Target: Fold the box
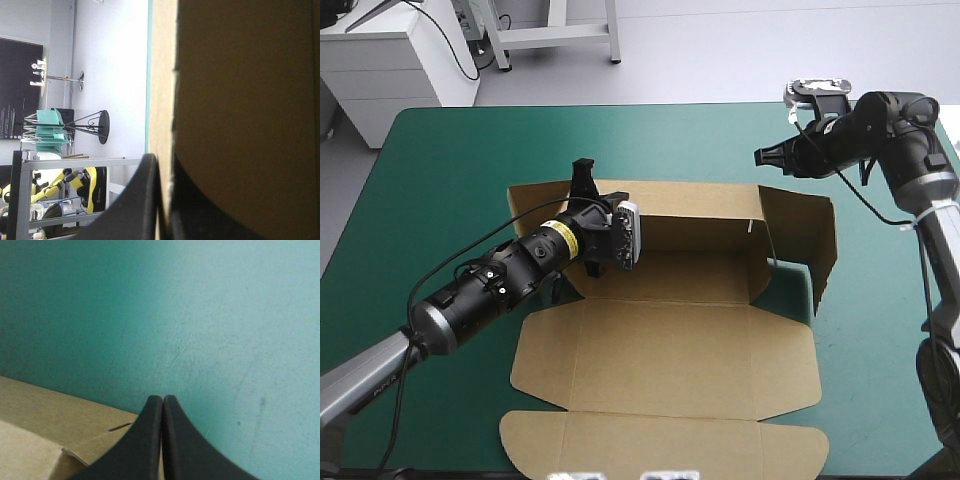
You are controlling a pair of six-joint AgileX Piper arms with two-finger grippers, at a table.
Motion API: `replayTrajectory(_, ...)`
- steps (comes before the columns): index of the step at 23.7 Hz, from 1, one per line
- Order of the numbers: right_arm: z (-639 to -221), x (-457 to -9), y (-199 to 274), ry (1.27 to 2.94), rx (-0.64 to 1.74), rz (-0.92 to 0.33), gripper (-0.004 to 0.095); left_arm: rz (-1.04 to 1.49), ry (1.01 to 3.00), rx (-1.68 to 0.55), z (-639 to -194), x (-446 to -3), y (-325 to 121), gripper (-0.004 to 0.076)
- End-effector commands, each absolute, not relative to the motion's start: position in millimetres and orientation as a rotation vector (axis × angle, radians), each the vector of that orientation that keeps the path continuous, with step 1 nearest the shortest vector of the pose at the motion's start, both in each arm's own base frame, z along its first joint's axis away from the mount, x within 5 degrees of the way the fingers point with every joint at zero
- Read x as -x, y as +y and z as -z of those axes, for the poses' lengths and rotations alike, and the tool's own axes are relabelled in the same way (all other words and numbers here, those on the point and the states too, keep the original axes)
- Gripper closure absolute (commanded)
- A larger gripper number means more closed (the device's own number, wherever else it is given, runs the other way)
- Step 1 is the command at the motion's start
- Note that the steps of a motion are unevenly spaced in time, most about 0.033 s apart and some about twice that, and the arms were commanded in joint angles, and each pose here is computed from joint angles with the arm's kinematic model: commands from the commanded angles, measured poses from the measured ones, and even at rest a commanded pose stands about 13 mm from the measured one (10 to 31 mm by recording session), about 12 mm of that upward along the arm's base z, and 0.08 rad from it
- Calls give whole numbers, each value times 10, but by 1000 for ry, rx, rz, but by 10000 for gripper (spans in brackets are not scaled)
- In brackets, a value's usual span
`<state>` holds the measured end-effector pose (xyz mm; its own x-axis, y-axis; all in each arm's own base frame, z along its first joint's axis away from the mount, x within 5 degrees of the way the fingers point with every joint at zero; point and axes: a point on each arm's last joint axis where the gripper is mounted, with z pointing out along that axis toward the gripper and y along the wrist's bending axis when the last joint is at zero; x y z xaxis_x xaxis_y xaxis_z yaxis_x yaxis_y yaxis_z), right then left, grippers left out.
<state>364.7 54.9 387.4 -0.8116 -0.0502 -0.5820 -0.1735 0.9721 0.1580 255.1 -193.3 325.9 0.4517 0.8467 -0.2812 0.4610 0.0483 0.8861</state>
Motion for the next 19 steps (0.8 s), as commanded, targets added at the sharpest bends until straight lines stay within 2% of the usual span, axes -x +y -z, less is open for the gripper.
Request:
replayTrajectory(1, -4025, -3599, 546, 2483, 160, -272, 928, -431, 1228, -1558, -3348, -2524, -1859, 732)
replayTrajectory(8, -3923, -3534, 538, 2609, 209, -256, 928, -441, 1259, -1578, -3321, -2523, -1838, 732)
replayTrajectory(13, -3952, -3505, 600, 2596, 211, -358, 928, -441, 1262, -1580, -3314, -2526, -1840, 732)
replayTrajectory(15, -3924, -3482, 661, 2594, 249, -449, 928, -441, 1262, -1580, -3314, -2526, -1840, 732)
replayTrajectory(19, -3668, -3343, 643, 2681, 305, -438, 928, -442, 1265, -1582, -3311, -2526, -1837, 732)
